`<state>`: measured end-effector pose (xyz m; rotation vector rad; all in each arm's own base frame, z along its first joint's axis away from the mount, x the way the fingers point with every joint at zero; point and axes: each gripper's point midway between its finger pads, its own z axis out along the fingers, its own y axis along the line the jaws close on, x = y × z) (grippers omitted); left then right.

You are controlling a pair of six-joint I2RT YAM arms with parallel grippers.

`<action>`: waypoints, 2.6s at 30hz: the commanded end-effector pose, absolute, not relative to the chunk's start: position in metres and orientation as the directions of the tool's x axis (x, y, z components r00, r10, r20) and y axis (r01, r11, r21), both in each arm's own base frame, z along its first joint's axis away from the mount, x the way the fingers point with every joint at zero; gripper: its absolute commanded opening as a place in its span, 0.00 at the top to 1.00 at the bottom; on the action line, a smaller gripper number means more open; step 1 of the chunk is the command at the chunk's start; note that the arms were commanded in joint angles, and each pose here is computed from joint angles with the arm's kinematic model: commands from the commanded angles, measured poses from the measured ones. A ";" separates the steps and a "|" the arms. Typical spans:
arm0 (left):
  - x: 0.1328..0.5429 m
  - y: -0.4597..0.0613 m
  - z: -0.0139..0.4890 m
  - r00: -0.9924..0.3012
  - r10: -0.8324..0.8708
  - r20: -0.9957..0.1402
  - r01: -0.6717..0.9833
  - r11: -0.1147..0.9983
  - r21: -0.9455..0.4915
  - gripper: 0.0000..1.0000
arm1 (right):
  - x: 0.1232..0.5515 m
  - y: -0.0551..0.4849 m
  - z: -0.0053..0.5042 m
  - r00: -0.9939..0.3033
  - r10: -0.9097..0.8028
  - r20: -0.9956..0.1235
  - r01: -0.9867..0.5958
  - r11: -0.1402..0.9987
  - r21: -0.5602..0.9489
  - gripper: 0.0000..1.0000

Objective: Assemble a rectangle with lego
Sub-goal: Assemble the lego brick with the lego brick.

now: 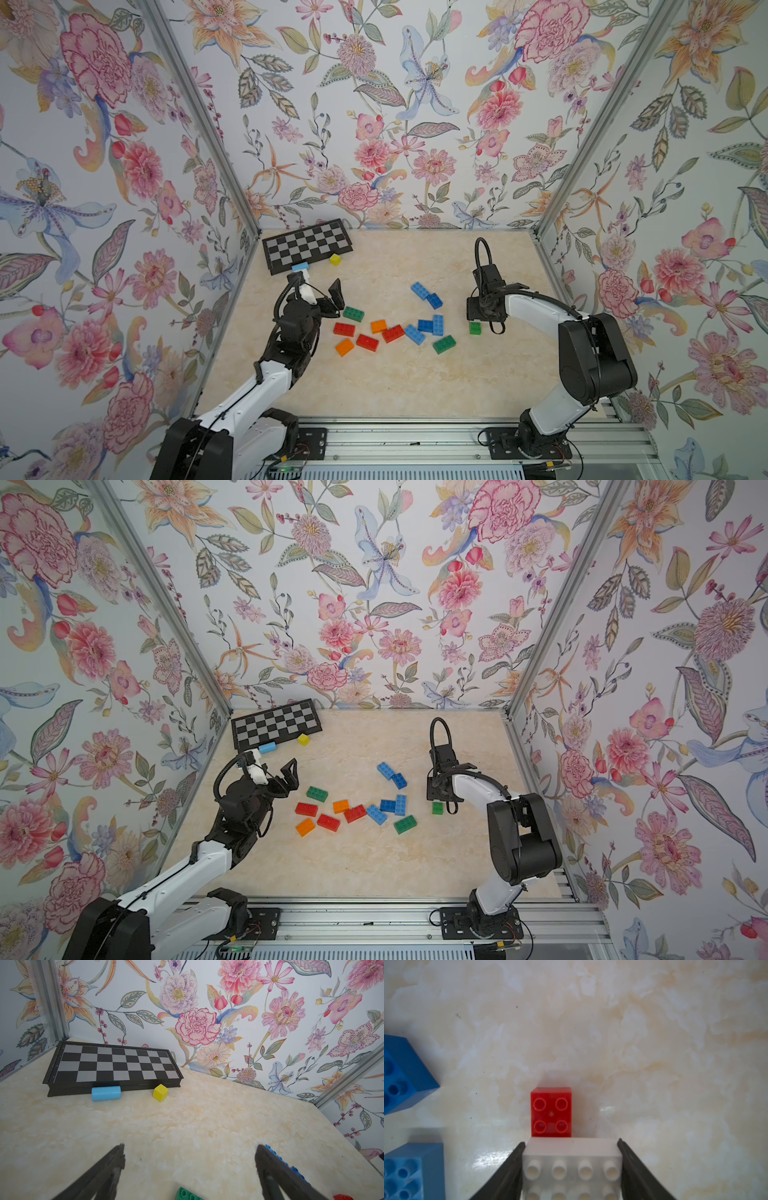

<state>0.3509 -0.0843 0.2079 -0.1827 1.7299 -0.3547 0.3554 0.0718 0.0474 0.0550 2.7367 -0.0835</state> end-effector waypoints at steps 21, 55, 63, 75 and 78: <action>0.351 -0.084 0.213 -0.174 -0.339 -0.925 0.068 0.933 -0.354 0.01 | 0.337 0.062 0.032 -0.945 0.007 -0.326 0.039 0.995 -0.094 0.78; 0.352 -0.085 0.210 -0.179 -0.343 -0.922 0.071 0.930 -0.360 0.01 | 0.337 0.069 0.041 -0.937 -0.009 -0.350 0.021 0.997 -0.081 0.88; 0.353 -0.086 0.211 -0.179 -0.345 -0.921 0.074 0.929 -0.362 0.01 | 0.347 0.078 0.054 -0.925 -0.005 -0.379 0.011 0.999 -0.039 0.86; 0.353 -0.087 0.211 -0.181 -0.345 -0.921 0.080 0.928 -0.363 0.01 | 0.352 0.078 0.089 -0.886 0.019 -0.463 0.012 1.000 0.017 0.84; 0.353 -0.089 0.211 -0.182 -0.345 -0.921 0.085 0.927 -0.364 0.01 | 0.352 0.072 0.090 -0.884 0.023 -0.467 0.019 1.000 0.013 0.84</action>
